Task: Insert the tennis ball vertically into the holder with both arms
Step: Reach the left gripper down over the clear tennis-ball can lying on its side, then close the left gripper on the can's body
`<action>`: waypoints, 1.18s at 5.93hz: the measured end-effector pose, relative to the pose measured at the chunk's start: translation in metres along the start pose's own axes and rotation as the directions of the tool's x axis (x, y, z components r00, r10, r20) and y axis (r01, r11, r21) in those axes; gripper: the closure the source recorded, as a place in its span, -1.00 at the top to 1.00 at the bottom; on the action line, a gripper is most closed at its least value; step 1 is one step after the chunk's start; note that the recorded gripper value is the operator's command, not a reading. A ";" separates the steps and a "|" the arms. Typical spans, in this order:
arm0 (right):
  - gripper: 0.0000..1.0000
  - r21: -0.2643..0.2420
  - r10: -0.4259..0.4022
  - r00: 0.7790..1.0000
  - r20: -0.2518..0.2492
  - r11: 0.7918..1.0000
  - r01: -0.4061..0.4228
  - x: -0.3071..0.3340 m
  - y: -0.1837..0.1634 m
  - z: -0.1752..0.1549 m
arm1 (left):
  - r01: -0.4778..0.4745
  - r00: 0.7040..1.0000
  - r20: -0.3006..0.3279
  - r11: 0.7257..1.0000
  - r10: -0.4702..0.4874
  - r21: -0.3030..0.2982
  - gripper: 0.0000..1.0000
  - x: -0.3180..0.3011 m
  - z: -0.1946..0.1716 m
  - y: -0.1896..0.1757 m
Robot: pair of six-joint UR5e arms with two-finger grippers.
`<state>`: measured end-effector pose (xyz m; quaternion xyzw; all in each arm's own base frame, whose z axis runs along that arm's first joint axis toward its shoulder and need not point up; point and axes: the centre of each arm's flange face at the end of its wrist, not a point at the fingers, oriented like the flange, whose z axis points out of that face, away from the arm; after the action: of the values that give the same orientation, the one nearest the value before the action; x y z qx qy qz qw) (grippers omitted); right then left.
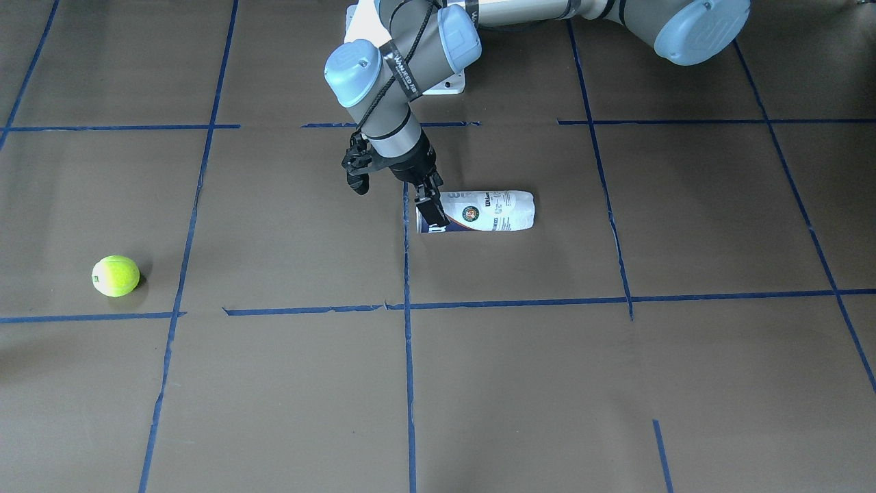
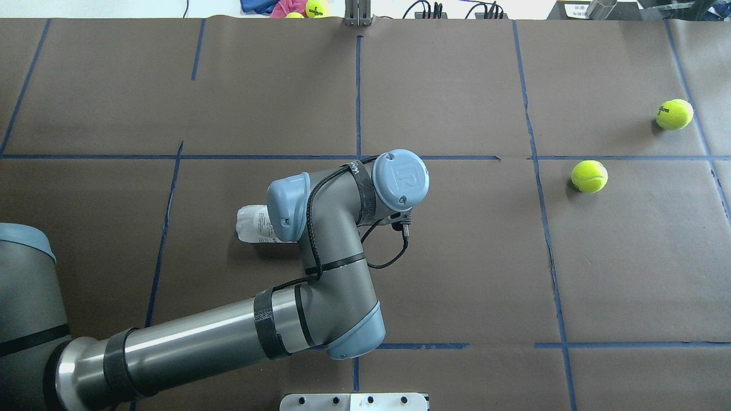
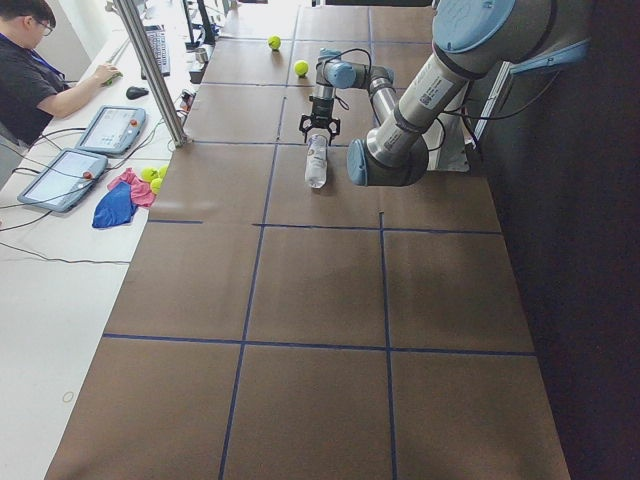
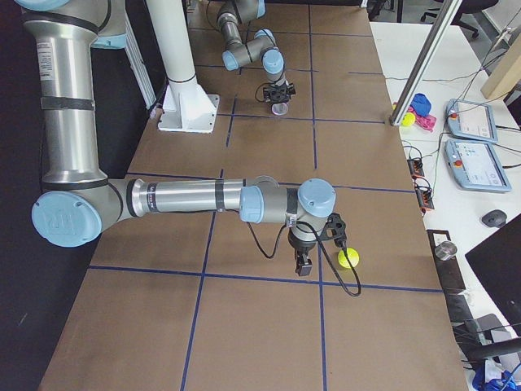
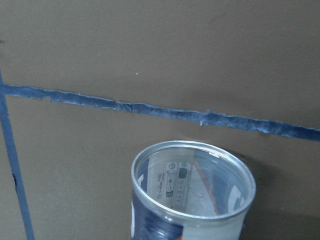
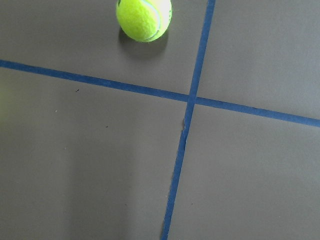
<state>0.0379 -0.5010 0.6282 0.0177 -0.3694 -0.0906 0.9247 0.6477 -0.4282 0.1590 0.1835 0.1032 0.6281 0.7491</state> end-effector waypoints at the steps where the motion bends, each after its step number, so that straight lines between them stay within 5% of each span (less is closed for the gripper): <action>1: 1.00 -0.001 0.001 1.000 0.000 1.000 -0.001 0.000 0.000 0.000 | 0.001 1.000 0.001 1.000 -0.001 0.007 0.98 0.000 0.011 -0.005; 3: 1.00 -0.002 0.002 1.000 0.000 1.000 -0.002 0.001 0.000 0.001 | -0.002 1.000 -0.001 1.000 0.002 0.008 0.93 0.003 0.023 -0.007; 5: 1.00 -0.002 0.002 1.000 0.000 1.000 -0.002 0.001 0.000 0.001 | -0.007 1.000 -0.003 1.000 0.007 0.015 0.55 0.009 0.032 -0.007; 7: 1.00 -0.002 0.002 1.000 0.000 1.000 -0.002 0.001 0.000 0.001 | -0.007 1.000 -0.003 1.000 0.007 0.018 0.49 0.009 0.031 -0.006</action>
<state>0.0379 -0.5009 0.6294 0.0165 -0.3694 -0.0902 0.9247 0.6670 -0.4246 0.1849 0.1895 0.1095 0.6300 0.7452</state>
